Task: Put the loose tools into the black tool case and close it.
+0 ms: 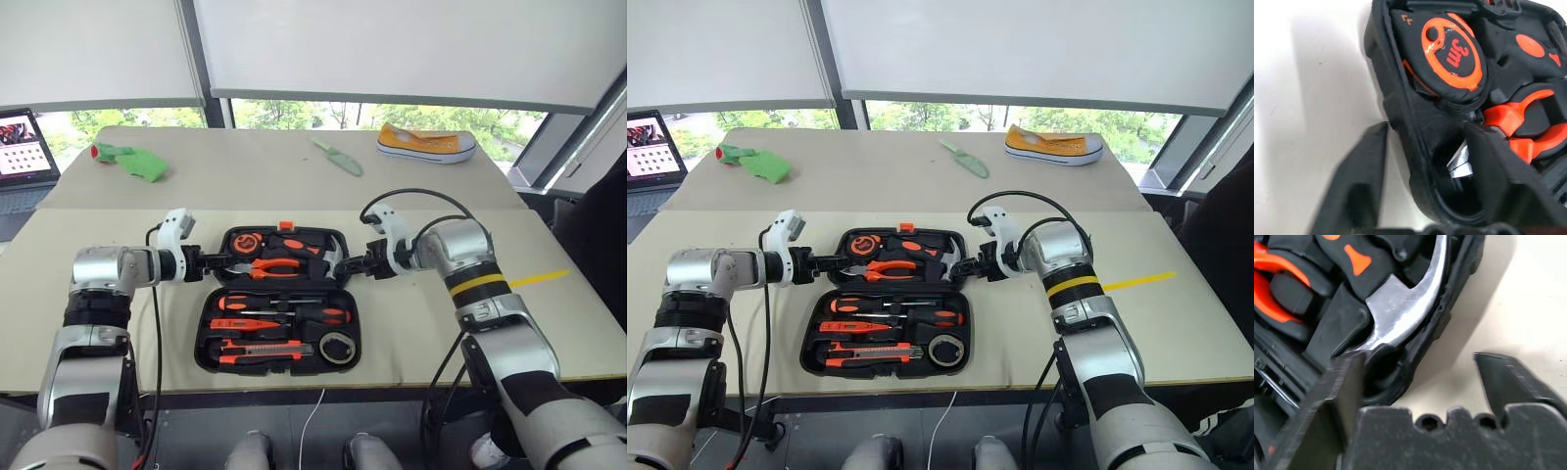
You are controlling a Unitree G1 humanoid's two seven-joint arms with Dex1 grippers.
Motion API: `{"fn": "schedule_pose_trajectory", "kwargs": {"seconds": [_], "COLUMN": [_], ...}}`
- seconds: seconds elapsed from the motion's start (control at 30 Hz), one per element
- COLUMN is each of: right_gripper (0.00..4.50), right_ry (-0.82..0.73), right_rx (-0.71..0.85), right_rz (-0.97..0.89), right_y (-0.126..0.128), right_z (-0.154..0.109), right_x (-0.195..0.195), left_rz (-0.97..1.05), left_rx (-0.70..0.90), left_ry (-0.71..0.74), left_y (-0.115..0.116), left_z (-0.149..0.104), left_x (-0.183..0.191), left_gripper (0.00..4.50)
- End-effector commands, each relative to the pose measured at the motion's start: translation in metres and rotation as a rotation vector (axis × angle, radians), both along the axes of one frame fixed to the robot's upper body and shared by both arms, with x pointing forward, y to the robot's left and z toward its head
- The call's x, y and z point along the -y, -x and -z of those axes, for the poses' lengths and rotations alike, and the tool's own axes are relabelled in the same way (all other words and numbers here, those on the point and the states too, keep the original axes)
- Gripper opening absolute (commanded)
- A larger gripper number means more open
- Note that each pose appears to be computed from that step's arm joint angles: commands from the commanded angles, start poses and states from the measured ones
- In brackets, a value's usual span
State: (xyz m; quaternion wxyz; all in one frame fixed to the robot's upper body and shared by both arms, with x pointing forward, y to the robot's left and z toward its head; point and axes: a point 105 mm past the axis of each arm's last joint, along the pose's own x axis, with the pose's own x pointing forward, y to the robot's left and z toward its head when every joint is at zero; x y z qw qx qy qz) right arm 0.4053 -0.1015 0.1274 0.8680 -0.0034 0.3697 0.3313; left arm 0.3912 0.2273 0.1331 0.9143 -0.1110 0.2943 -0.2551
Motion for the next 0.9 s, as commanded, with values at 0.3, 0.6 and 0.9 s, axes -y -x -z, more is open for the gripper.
{"fn": "schedule_pose_trajectory", "kwargs": {"seconds": [0.3, 0.6, 0.9], "right_gripper": [0.03, 0.03, 0.03], "right_ry": [-0.153, -0.168, 0.286], "right_rx": [0.155, 0.930, 1.391], "right_rz": [0.099, -0.193, -0.526], "right_y": [-0.019, 0.010, 0.063], "right_z": [-0.023, -0.091, -0.030], "right_x": [-0.003, -0.011, 0.009], "left_rz": [-0.032, 0.029, 0.249], "left_rx": [0.153, 0.765, 0.970], "left_ry": [0.078, 0.007, -0.281], "left_y": [-0.011, 0.013, 0.072], "left_z": [-0.011, -0.047, 0.004], "left_x": [0.005, -0.001, 0.001], "left_gripper": [0.00, 0.00, 0.00]}}
